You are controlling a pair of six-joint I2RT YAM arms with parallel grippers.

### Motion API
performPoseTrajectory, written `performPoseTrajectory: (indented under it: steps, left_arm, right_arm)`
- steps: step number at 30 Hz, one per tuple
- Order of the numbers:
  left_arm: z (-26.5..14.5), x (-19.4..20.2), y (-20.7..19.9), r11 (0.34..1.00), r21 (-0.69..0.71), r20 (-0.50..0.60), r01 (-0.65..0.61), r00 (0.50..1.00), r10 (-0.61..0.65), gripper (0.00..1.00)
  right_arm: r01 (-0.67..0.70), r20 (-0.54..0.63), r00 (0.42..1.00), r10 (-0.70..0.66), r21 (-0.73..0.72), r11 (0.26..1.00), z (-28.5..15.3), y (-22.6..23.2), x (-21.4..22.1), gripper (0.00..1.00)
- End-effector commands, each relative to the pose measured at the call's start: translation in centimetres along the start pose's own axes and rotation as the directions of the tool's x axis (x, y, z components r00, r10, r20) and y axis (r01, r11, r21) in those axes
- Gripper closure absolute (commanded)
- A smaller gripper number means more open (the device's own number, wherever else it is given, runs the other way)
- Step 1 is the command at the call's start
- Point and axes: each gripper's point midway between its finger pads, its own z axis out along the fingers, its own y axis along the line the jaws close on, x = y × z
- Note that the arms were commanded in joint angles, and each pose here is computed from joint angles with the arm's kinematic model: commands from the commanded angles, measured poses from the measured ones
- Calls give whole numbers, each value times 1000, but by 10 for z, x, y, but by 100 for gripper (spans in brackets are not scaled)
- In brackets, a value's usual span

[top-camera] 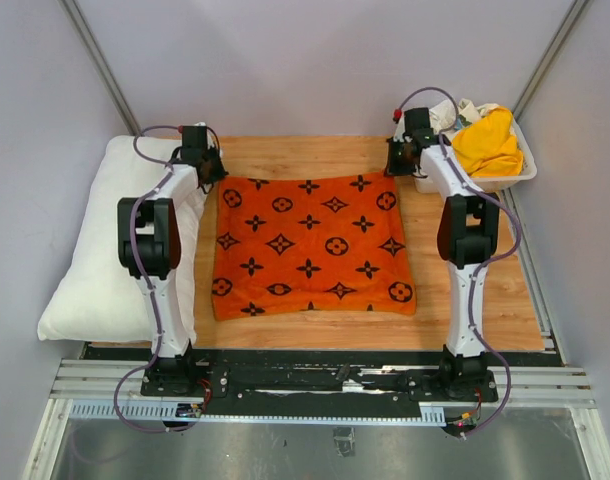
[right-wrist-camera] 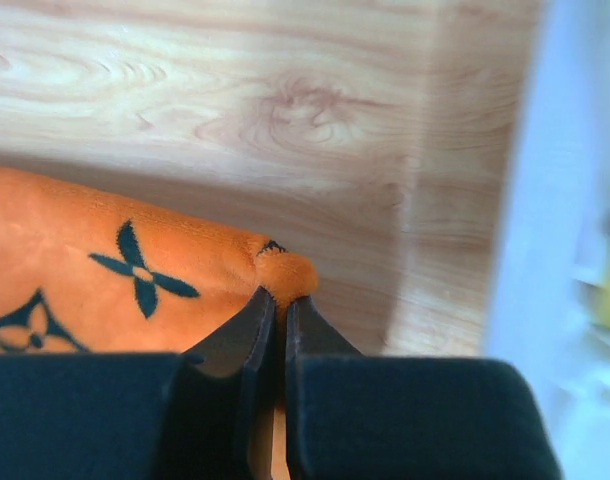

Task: Remove the pillowcase from the pillow
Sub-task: Fold the pillowcase at the center of the board.

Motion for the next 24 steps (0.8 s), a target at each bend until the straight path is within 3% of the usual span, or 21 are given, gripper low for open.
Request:
performPoseTrajectory:
  steps: [1, 7, 10, 17, 24]
  left_arm:
    - [2, -39, -16, 998, 55, 64, -23, 998, 19, 100]
    - [4, -85, -33, 993, 98, 134, -58, 990, 44, 100]
    - [1, -84, -33, 992, 100, 137, -75, 989, 61, 100]
    - [-39, -56, -24, 992, 110, 167, -54, 985, 36, 100]
    - [-99, -18, -39, 985, 169, 240, -39, 971, -3, 100]
  right_arm:
    - [-18, 220, 975, 22, -20, 1000, -67, -6, -72, 99]
    - [-18, 280, 960, 25, -28, 999, -88, -16, -110, 99]
    - [-4, 273, 962, 11, -26, 1000, -91, -17, -106, 99]
    - [-12, 278, 961, 7, 17, 1000, -113, -23, -66, 99]
    - [-107, 303, 950, 81, 70, 992, -150, -35, -24, 99]
